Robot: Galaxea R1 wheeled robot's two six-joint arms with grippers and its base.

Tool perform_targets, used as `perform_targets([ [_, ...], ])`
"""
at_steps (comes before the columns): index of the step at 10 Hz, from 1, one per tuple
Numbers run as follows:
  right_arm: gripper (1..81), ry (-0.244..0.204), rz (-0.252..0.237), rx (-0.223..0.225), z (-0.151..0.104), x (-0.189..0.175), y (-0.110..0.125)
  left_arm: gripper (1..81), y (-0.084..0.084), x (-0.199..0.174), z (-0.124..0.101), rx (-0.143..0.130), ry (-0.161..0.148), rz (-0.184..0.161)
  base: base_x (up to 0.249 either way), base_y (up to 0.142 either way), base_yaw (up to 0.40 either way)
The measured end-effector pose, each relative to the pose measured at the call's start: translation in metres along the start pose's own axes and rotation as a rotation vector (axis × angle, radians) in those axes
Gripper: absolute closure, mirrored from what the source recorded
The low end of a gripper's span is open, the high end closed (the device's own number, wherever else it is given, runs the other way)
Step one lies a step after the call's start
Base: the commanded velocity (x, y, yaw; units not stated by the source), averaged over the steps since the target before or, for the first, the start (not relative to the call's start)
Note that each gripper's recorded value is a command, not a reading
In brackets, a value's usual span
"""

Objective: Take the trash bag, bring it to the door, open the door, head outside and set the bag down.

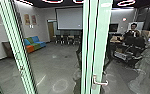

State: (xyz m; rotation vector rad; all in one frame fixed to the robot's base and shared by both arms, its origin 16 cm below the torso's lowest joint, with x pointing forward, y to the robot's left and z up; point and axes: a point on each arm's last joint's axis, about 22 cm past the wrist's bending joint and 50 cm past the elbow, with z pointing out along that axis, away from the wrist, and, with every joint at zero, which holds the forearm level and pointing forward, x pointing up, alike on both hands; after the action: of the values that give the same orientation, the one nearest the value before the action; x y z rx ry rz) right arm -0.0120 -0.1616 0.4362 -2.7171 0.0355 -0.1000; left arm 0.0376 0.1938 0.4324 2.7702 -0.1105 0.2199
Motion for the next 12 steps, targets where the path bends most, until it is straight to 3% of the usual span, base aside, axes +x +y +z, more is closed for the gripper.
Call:
perform_targets([
  [6,1.0,-0.001,0.004,-0.004,-0.001,-0.002,0.003,81.1,0.001,0.0,0.001,0.001,0.0,-0.003,0.0,0.0,0.0],
  [12,1.0,-0.002,0.006,0.053,-0.029,0.0,0.016,81.1,-0.002,0.0,0.0,0.005,0.0,-0.006,0.0,0.0,0.0],
])
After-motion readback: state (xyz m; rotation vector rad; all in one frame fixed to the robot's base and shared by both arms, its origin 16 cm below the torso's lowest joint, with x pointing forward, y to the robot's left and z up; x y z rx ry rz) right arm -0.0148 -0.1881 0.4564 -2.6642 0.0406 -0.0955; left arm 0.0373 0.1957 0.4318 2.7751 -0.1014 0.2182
